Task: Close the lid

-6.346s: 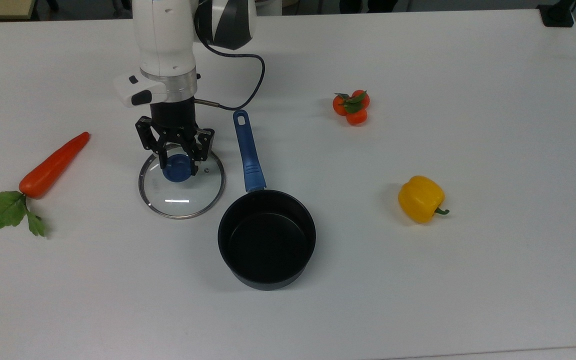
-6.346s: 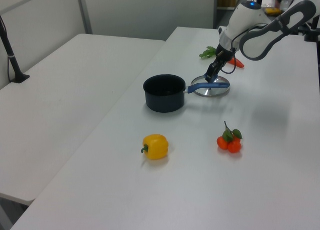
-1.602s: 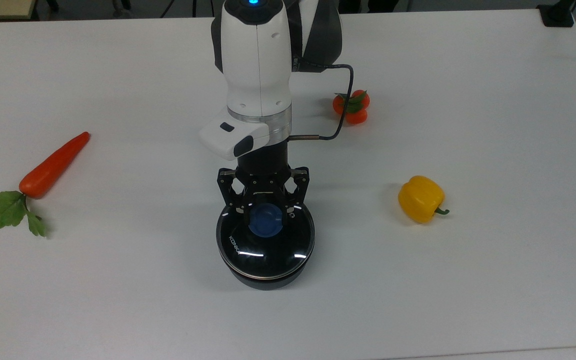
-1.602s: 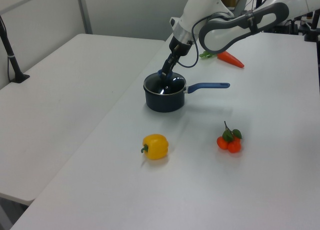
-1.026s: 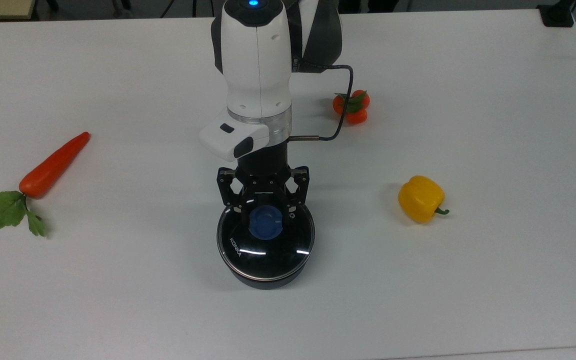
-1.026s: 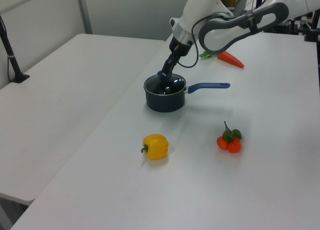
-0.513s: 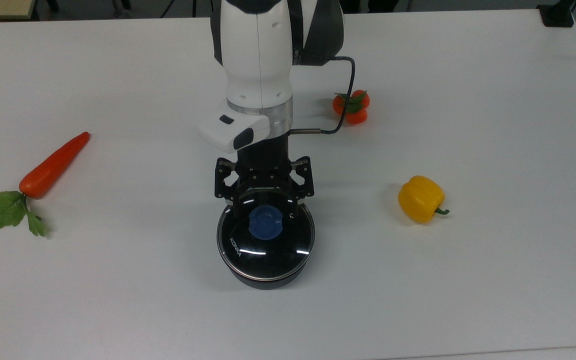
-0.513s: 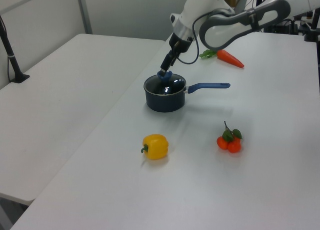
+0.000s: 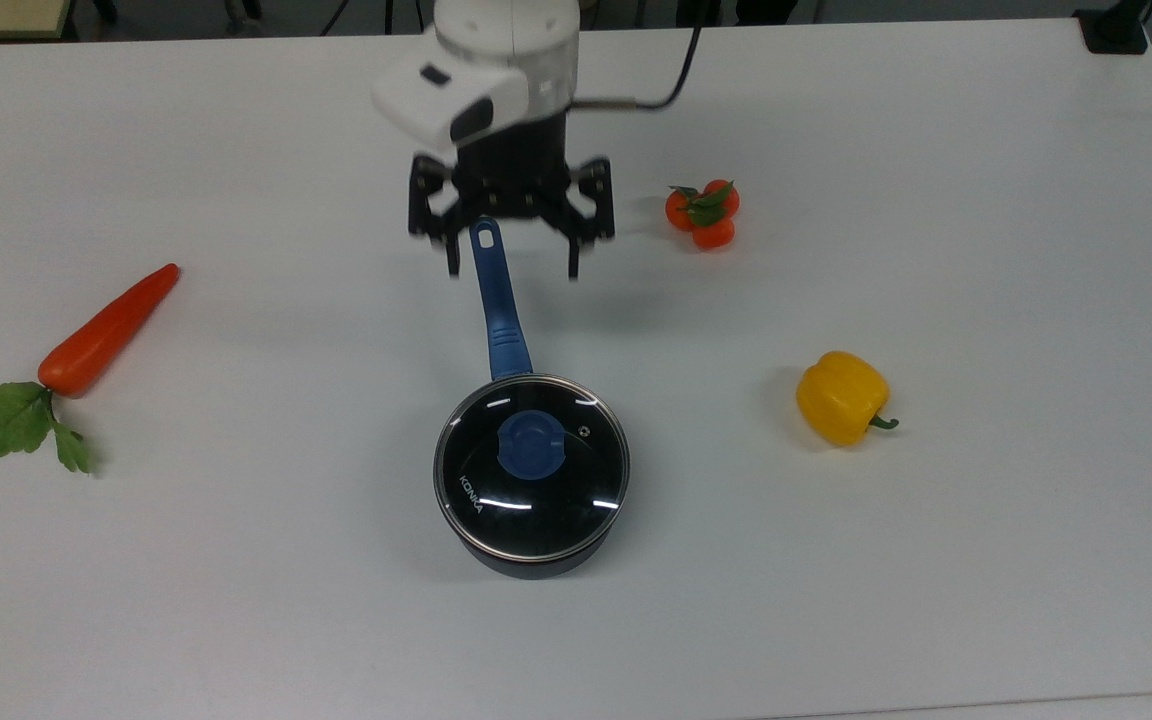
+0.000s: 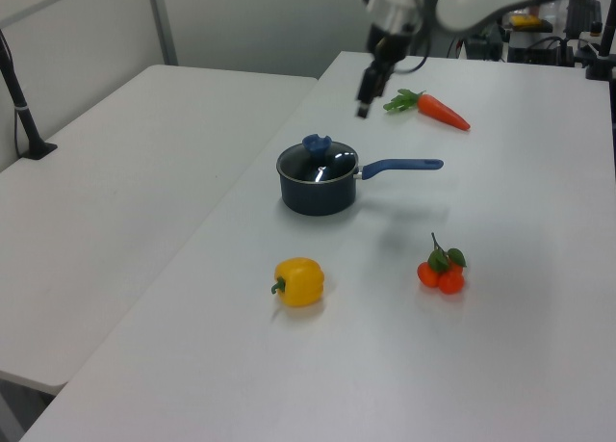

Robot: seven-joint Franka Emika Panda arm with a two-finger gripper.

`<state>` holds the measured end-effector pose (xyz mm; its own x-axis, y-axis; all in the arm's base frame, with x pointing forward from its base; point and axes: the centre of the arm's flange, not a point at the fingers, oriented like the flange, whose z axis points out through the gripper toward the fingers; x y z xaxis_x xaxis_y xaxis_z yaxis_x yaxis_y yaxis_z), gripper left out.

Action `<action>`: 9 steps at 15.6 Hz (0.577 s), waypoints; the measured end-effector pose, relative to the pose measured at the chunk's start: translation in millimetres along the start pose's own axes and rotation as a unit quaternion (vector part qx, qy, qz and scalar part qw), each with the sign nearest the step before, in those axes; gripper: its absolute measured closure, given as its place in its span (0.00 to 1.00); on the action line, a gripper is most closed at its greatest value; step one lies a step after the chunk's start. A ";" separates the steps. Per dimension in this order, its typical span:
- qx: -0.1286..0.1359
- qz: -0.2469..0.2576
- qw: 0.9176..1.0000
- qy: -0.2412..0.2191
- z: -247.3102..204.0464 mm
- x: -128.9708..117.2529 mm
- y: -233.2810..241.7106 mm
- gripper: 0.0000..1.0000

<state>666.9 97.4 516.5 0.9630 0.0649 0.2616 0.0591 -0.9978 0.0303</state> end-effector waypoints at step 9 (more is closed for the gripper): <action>-0.023 0.019 0.993 -0.116 -70.6 -63.0 29.2 0.00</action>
<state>589.4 65.1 569.0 0.9992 0.0168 0.0349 0.0143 -0.9974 0.0702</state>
